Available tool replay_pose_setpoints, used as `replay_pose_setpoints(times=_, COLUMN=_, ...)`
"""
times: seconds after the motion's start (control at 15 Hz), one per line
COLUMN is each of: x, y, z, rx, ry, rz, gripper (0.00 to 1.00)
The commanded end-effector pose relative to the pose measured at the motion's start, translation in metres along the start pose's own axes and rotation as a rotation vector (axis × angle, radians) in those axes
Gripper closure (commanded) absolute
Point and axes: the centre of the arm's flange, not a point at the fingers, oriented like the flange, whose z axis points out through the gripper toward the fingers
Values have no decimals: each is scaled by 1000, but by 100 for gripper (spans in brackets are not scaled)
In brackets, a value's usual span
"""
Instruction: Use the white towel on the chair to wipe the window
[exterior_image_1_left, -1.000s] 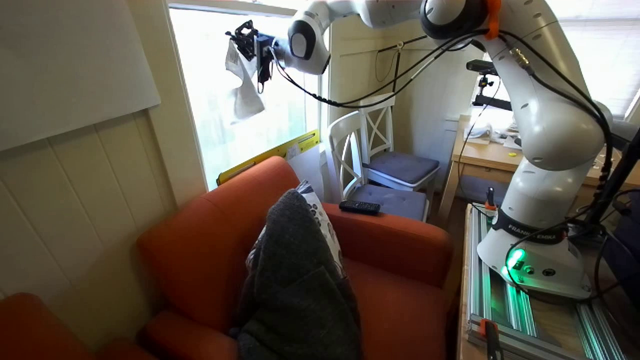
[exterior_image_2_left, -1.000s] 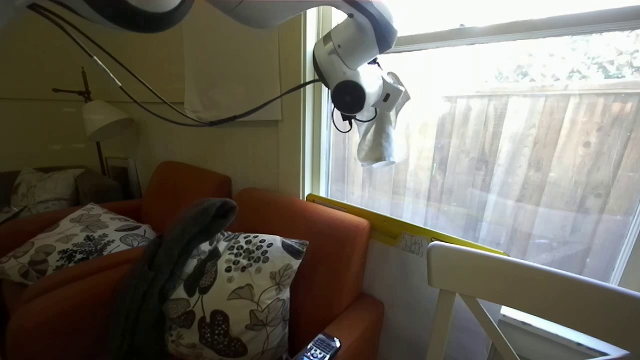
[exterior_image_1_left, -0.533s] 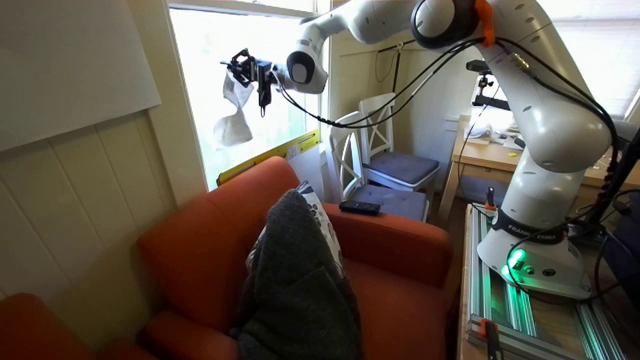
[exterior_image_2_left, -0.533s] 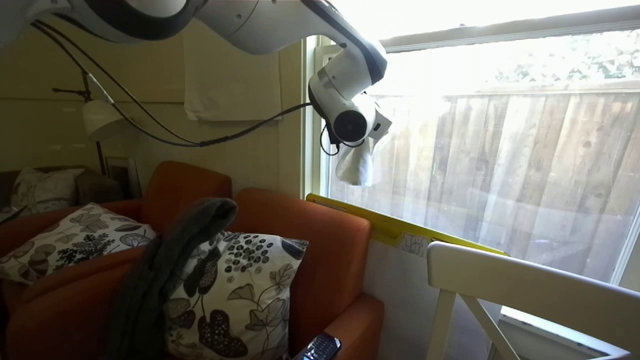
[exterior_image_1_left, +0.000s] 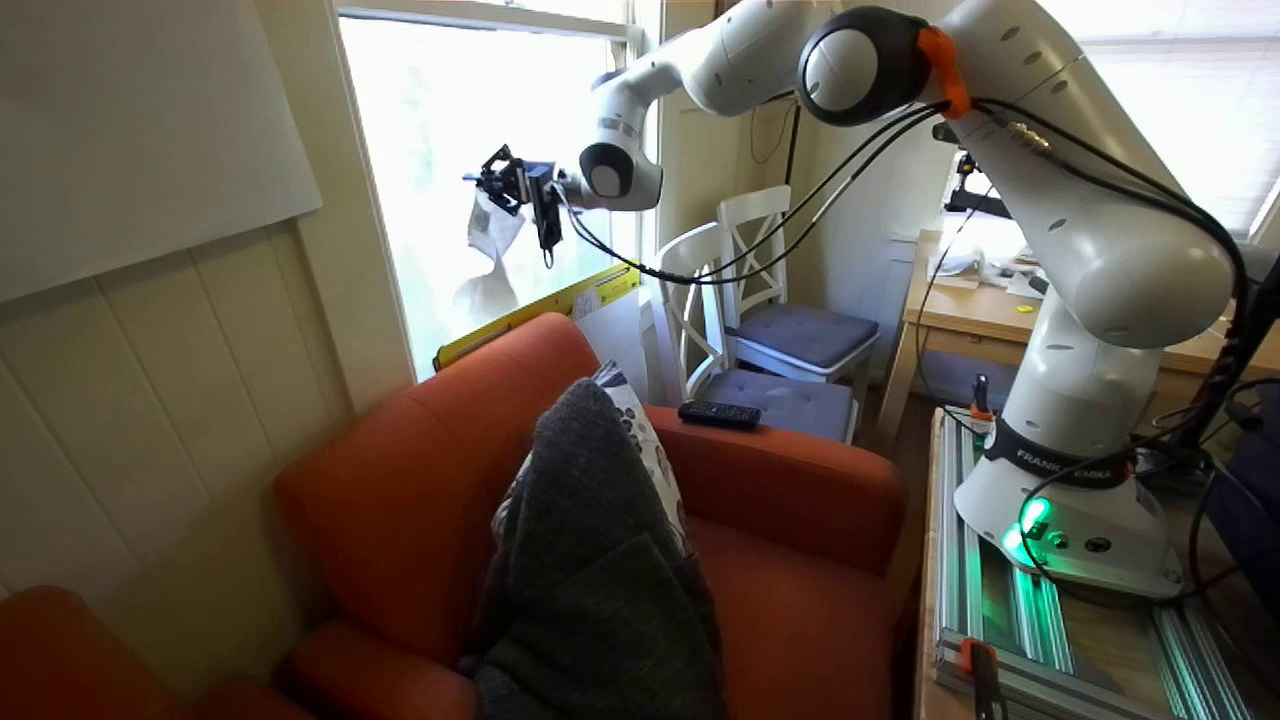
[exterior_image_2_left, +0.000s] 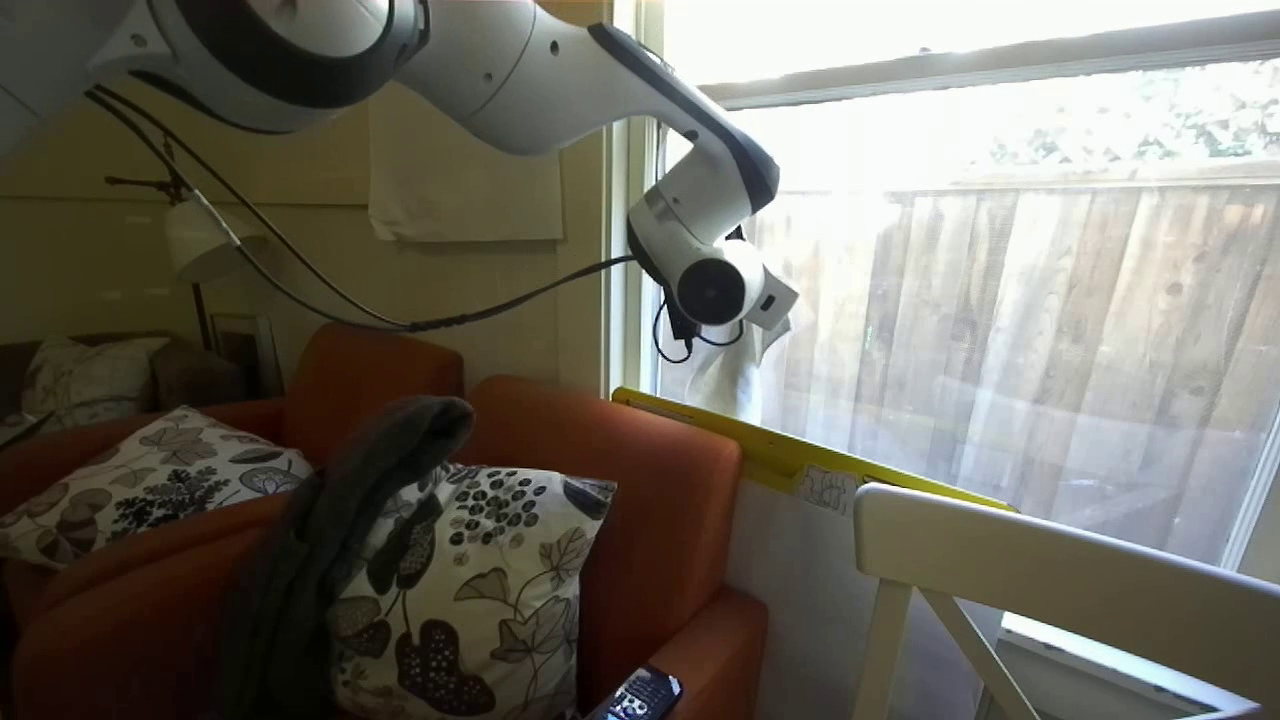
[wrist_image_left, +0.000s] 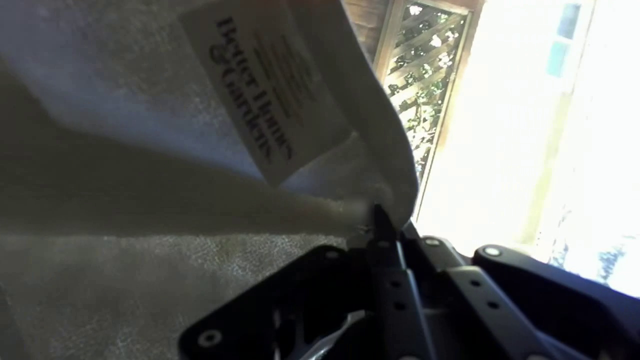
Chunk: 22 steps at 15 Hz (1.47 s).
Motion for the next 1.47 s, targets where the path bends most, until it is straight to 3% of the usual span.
replay_pose_setpoints(times=0.0, x=18, y=16, z=-1, rx=-58, ry=63, rz=-8, gripper=99)
replay_pose_setpoints(times=0.4, x=66, y=20, z=-18, rx=-78, ry=264, rz=7, gripper=99)
replay_pose_setpoints(times=0.73, x=100, y=-8, z=-28, rx=-10, ry=419, rz=22, gripper=99)
replay_pose_setpoints(times=0.87, x=118, y=-29, z=-36, rx=62, ry=471, rz=45, gripper=99)
replay_pose_setpoints(times=1.07, x=135, y=-66, z=-44, rx=203, ry=473, rz=86, gripper=99)
replay_pose_setpoints(times=1.2, x=128, y=-83, z=-39, rx=275, ry=414, rz=114, gripper=99)
replay_pose_setpoints(times=1.4, x=111, y=-83, z=-34, rx=304, ry=320, rz=131, gripper=99)
